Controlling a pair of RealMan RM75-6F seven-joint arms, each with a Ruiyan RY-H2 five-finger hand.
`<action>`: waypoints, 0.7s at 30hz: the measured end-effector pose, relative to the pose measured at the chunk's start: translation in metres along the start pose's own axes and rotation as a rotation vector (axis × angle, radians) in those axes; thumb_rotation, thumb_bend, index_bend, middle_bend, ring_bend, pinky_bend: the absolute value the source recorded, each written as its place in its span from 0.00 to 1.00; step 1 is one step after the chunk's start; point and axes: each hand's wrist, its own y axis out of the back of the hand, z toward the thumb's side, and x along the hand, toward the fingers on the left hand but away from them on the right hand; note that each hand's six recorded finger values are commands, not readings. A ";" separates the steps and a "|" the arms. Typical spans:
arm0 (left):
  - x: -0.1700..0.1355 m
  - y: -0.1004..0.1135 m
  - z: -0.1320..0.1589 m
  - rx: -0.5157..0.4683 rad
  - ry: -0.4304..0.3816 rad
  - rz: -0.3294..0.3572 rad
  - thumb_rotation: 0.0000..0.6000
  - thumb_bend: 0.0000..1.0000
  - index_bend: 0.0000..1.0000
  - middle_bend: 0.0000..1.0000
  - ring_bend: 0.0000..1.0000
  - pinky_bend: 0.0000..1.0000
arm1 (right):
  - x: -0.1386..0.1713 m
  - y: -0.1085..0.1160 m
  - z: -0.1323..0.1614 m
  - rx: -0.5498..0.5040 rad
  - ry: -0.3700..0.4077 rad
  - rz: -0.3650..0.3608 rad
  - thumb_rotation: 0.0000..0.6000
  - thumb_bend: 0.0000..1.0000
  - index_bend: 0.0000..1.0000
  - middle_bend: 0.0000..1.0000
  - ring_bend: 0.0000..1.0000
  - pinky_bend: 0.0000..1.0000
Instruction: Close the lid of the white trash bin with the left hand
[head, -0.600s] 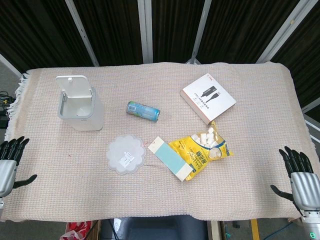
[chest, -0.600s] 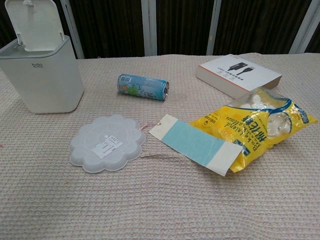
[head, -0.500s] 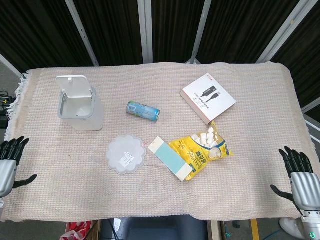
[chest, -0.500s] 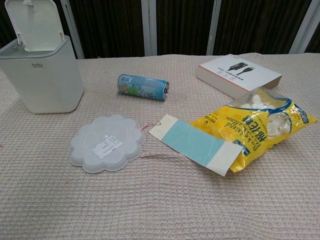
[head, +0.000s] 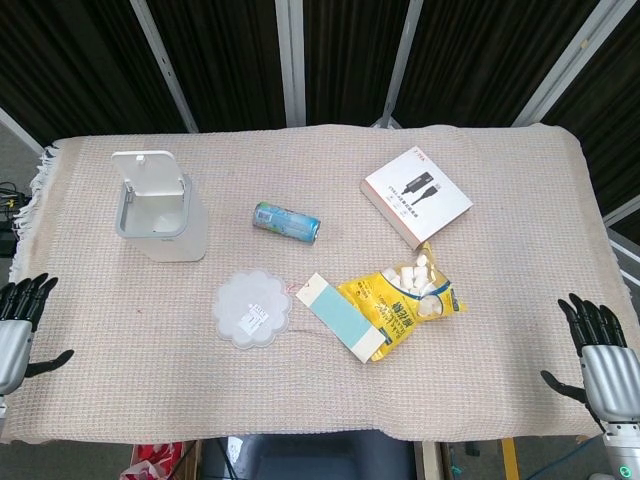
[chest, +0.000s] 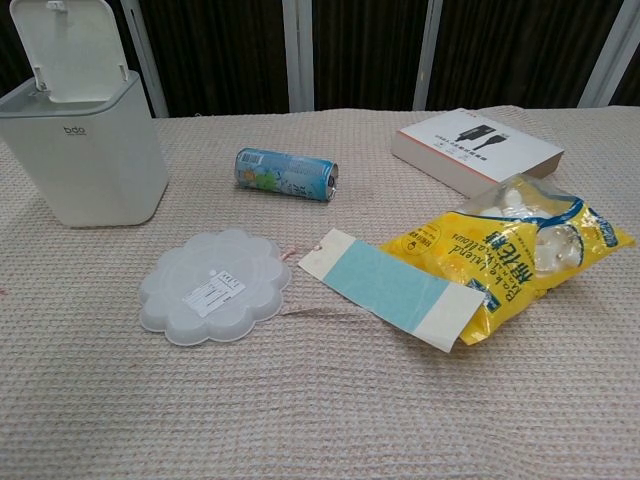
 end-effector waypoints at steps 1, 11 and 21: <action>0.001 0.000 0.000 -0.002 0.002 0.000 1.00 0.11 0.00 0.00 0.00 0.01 | 0.000 0.000 0.000 -0.001 -0.001 0.000 1.00 0.15 0.00 0.00 0.00 0.00; 0.016 0.014 -0.002 -0.030 0.031 0.024 1.00 0.11 0.00 0.00 0.00 0.08 | 0.002 0.001 0.000 -0.016 0.000 0.004 1.00 0.15 0.00 0.00 0.00 0.00; 0.067 0.049 0.001 -0.039 0.079 0.103 1.00 0.37 0.00 0.29 0.71 0.89 | 0.001 -0.001 -0.001 -0.053 -0.025 0.017 1.00 0.15 0.00 0.00 0.00 0.00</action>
